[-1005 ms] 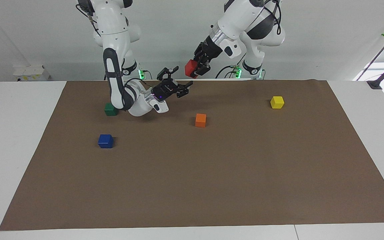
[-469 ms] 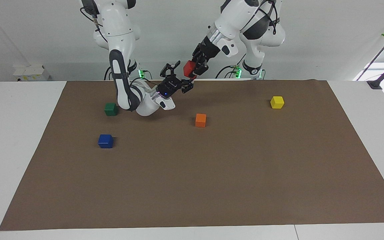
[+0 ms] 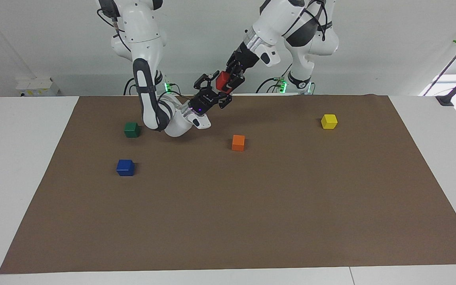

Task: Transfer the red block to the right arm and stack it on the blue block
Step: 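Close the right gripper on the red block held by the left gripper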

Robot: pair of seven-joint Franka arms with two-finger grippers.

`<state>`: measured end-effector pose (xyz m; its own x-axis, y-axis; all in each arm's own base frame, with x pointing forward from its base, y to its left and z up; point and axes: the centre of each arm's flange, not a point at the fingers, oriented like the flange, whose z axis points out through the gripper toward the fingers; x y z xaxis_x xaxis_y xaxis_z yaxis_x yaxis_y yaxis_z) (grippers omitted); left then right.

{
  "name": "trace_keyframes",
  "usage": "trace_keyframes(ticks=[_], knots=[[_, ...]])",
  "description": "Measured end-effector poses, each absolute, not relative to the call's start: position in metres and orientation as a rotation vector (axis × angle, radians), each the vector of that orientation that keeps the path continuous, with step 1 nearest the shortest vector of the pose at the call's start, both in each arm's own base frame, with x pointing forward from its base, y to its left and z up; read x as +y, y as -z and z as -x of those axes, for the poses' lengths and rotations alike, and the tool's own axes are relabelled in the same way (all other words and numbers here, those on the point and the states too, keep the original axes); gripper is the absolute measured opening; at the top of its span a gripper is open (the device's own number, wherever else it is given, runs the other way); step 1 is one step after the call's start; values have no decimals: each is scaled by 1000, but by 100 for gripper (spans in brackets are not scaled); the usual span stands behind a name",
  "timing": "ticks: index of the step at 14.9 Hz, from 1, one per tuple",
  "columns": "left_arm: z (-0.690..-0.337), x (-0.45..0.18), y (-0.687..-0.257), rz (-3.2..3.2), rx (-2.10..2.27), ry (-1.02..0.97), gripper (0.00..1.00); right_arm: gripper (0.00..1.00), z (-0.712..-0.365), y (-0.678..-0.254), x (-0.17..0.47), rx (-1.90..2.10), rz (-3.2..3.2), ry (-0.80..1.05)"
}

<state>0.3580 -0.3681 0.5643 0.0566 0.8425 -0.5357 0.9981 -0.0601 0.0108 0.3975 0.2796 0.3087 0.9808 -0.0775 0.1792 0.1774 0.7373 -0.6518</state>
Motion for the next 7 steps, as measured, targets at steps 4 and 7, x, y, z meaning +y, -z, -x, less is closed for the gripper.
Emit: trace_keyframes(ticks=[4, 7], knots=[[-355, -366, -563, -1984, 1807, 557, 55, 61, -394, -308, 282, -143, 720, 128], [-353, -364, -562, -1996, 1792, 550, 55, 61, -393, -307, 283, -144, 720, 125]])
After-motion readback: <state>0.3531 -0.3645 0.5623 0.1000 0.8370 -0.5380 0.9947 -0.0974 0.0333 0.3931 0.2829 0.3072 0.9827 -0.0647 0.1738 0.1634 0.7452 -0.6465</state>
